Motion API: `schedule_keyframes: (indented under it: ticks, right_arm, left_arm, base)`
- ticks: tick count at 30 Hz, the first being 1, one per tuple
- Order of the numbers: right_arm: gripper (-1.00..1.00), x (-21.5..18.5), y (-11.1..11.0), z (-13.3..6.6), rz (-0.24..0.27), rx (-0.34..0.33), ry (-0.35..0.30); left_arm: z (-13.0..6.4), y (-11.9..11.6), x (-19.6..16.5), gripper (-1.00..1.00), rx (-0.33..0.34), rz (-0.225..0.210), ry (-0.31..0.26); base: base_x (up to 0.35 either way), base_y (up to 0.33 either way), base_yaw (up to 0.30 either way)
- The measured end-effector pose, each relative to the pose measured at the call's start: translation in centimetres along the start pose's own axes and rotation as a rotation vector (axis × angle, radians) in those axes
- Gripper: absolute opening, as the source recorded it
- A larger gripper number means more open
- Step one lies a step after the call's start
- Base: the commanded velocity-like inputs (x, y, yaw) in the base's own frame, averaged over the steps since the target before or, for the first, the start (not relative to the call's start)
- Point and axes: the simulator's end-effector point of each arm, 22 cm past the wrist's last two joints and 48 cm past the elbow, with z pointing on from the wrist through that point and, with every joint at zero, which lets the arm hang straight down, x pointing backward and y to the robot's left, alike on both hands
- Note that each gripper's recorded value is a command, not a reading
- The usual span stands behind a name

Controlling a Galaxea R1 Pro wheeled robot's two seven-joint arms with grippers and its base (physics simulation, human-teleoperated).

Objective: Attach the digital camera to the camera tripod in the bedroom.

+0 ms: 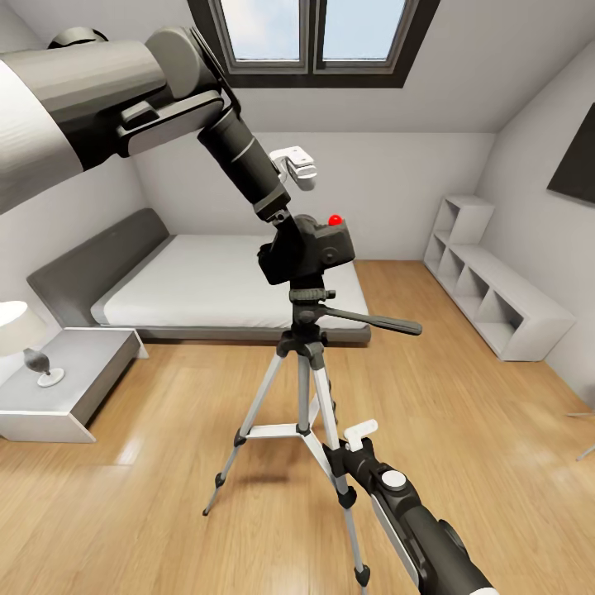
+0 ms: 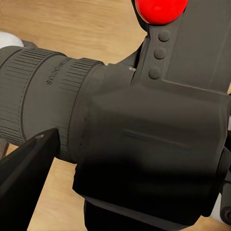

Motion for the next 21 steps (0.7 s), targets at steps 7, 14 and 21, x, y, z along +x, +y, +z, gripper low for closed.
schedule_keyframes:
  ticks: [7,14,21]
  right_arm:
    - [-1.0,0.0,0.0,0.0,0.0,0.0,0.0]
    - [-1.0,0.0,0.0,0.0,0.0,0.0,0.0]
    - [-1.0,0.0,0.0,0.0,0.0,0.0,0.0]
  left_arm:
    - [0.08,0.12,0.12,-1.0,-0.008,0.004,0.007]
    - [0.24,0.05,0.07,-1.0,-0.01,0.011,0.013]
    - [0.36,-0.04,-0.06,-1.0,-0.01,0.014,0.014]
  base:
    - [0.0,0.0,0.0]
    - [0.0,0.0,0.0]
    - [0.0,0.0,0.0]
